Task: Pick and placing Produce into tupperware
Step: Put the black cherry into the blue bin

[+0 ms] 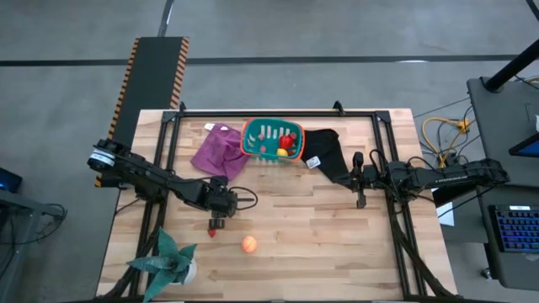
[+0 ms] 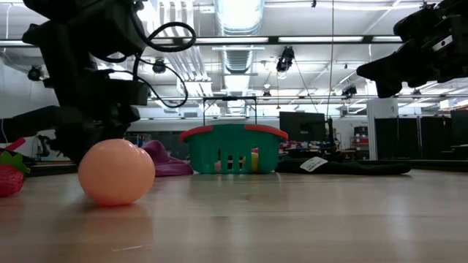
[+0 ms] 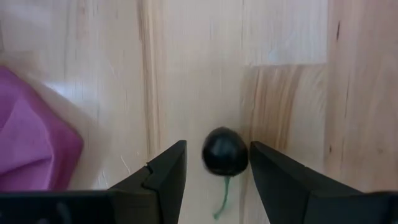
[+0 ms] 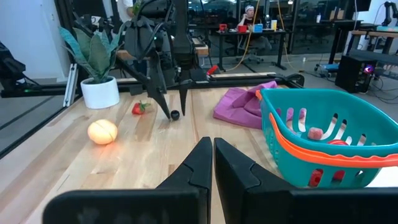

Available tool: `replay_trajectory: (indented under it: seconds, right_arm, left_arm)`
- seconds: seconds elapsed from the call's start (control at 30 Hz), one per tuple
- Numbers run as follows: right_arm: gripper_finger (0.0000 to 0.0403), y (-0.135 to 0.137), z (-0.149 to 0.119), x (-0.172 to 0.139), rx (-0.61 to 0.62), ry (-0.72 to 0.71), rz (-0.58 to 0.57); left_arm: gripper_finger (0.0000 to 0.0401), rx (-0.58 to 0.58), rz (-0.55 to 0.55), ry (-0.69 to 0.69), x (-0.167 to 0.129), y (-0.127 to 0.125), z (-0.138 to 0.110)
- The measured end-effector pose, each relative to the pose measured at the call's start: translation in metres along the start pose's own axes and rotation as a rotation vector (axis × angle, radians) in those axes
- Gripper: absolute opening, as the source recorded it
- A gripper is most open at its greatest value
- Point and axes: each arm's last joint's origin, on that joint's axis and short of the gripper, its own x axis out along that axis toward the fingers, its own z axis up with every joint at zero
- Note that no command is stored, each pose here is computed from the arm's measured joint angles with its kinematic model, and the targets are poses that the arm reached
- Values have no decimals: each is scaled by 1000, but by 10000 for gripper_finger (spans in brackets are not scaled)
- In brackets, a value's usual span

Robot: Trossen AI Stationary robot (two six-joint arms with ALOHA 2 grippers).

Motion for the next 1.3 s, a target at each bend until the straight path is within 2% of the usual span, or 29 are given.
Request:
replay_trajectory:
  seconds: [1.03, 1.3]
  right_arm:
    - [9, 0, 0, 0, 0, 0, 0]
    - [9, 0, 0, 0, 0, 0, 0]
  left_arm:
    - [161, 2, 1, 3, 2, 0, -1]
    - [109, 10, 0, 5, 3, 0, -1]
